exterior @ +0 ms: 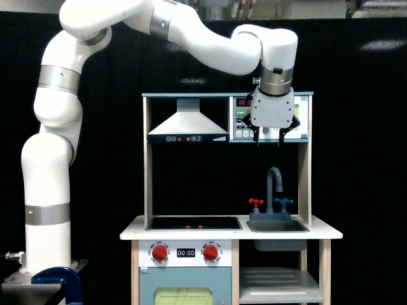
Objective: Open the oven door
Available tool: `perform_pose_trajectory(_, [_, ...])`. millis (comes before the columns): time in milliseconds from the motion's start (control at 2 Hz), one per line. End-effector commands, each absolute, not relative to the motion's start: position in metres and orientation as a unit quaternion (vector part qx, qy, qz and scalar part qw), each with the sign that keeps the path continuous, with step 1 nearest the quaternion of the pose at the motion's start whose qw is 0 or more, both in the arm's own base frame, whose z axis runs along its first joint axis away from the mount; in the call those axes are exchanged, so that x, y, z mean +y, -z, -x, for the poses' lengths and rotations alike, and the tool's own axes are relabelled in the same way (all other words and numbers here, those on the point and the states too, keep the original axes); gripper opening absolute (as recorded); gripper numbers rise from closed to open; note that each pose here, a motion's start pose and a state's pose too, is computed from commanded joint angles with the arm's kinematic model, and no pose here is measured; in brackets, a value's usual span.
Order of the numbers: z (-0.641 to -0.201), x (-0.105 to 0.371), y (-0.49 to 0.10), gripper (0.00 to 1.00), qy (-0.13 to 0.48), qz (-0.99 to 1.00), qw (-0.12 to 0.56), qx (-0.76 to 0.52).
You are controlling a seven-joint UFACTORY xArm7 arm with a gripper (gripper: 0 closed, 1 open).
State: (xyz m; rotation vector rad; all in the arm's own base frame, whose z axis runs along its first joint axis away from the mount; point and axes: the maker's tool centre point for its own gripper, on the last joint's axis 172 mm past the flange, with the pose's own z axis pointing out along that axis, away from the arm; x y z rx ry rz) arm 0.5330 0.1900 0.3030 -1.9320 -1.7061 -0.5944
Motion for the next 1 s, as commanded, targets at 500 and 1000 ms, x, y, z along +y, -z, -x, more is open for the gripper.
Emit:
perform_pose_trajectory(500, [-0.539,0.25,-0.339,1.0,0.218,0.708,0.246,-0.625])
perform_pose_trajectory(1000, [-0.541,0.283,-0.351,1.0,0.218,0.708,0.246,-0.625])
